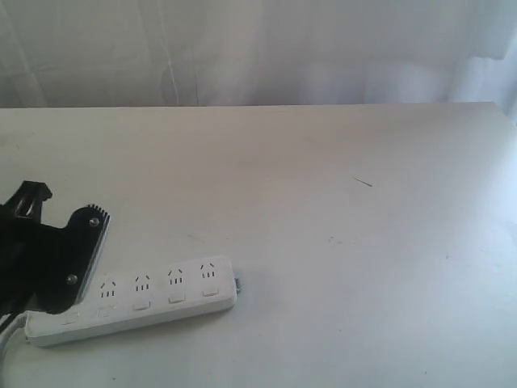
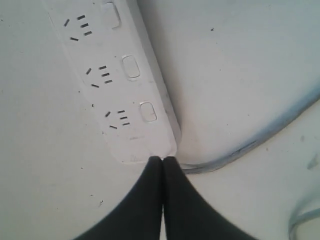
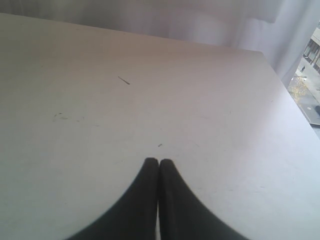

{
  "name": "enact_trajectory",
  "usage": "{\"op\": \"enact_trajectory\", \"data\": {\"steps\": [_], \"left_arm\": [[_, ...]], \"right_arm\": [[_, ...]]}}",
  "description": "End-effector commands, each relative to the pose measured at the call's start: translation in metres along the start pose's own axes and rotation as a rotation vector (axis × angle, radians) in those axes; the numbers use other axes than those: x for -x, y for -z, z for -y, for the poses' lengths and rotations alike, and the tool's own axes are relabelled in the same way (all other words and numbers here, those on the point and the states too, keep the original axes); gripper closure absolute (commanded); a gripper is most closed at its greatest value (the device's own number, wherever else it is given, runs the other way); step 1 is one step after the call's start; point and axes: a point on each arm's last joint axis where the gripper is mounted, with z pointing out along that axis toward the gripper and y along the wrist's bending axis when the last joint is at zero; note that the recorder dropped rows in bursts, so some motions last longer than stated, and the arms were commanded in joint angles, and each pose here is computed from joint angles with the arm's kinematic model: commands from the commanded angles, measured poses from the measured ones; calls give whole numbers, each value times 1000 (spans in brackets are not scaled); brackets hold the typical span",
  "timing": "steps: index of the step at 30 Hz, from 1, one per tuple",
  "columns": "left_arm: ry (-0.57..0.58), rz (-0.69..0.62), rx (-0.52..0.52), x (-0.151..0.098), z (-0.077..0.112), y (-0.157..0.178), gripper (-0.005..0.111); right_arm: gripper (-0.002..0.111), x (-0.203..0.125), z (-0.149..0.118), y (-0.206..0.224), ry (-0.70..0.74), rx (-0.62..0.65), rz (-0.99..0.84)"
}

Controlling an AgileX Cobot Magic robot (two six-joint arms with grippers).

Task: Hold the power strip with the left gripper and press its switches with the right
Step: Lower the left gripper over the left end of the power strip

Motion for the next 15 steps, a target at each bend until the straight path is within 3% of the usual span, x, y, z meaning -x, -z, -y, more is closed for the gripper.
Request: {"op": "enact_trajectory", "data": {"steps": [1, 4, 7, 15], "left_arm": [[63, -1, -3, 4, -6, -9, 74], [131, 13, 11, 9, -11, -16, 35], [183, -6, 28, 11, -17, -25, 10], [171, -104, -51, 10, -16, -46, 6]], "right_arm": [[108, 0, 0, 0, -4, -4, 15], [108, 0, 0, 0, -4, -4, 15], [108, 0, 0, 0, -4, -4, 15], [108, 0, 0, 0, -4, -4, 15]]}}
